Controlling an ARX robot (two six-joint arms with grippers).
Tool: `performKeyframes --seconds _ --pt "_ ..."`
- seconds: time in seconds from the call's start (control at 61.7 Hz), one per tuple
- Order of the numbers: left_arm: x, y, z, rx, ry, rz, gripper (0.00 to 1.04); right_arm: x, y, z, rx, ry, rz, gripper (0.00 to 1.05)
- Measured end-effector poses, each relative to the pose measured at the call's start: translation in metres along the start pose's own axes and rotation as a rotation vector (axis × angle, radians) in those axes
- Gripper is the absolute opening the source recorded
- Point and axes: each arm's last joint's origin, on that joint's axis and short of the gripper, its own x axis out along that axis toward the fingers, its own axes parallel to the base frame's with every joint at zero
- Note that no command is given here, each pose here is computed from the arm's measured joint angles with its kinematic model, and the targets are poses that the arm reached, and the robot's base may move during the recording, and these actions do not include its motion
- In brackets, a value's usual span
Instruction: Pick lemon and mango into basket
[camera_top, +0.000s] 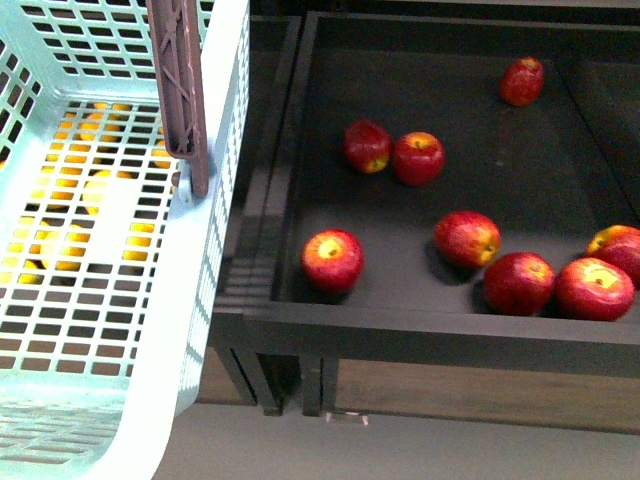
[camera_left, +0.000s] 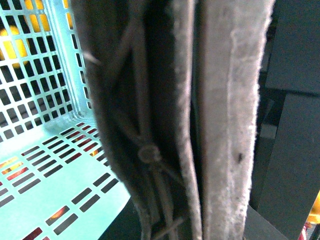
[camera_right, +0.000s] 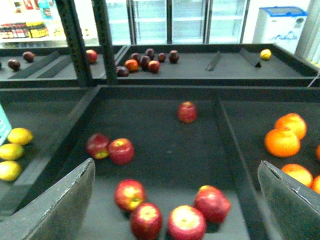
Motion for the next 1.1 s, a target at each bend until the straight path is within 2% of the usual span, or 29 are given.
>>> performKeyframes --seconds 1.103 --pt "0.0000 0.0000 0.0001 0.000 -0.002 0.000 0.17 -0.0001 0.0001 0.0000 0.000 0.000 0.003 0.96"
